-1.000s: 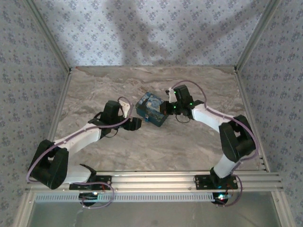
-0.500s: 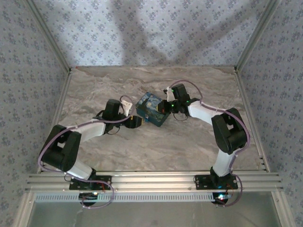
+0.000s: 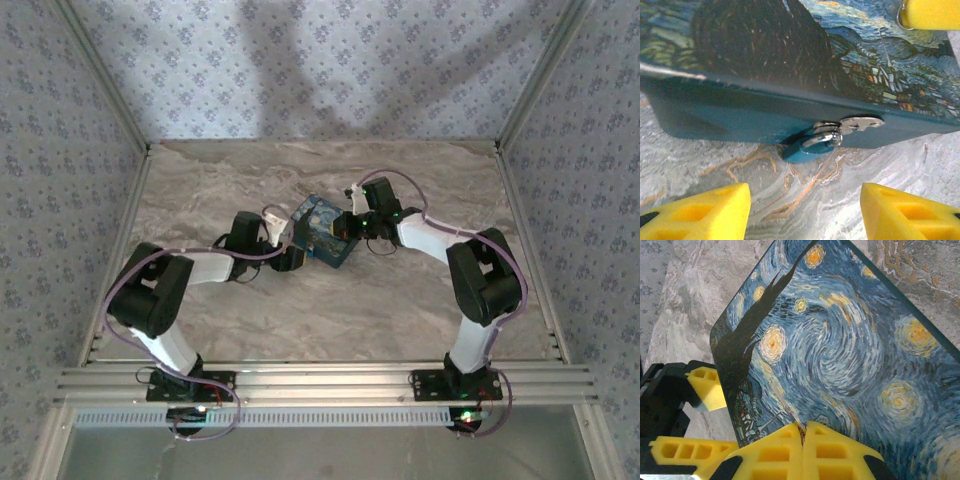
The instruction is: Unlock the padlock with the key
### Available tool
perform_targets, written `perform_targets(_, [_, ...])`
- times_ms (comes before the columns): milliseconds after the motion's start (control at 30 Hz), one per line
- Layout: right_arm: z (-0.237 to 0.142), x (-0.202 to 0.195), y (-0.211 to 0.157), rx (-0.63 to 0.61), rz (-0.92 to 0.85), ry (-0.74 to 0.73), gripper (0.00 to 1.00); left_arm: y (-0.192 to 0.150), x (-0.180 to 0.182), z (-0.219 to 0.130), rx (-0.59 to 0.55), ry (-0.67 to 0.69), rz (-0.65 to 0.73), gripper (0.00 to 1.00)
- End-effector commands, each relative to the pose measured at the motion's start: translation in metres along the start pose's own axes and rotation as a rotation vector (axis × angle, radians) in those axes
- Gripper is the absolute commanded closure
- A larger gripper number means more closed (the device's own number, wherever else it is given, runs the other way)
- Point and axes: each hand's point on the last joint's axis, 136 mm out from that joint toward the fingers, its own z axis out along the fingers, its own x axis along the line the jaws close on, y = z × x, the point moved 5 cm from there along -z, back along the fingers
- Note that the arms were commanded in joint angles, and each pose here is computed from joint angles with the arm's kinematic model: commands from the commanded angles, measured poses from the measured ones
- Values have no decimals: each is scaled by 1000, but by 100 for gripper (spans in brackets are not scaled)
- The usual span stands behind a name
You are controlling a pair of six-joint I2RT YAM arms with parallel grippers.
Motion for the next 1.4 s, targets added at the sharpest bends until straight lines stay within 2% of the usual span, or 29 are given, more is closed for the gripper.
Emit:
perform_targets(0, [10, -24, -28, 102, 37, -97, 100, 16, -9, 10, -42, -50, 70, 42])
perform_targets(500, [10, -22, -27, 101, 28, -97, 100, 11, -15, 38, -22, -78, 71, 44])
perform_targets(1367, [14, -17, -26, 102, 25, -93, 100, 9, -22, 48, -28, 4, 64, 63])
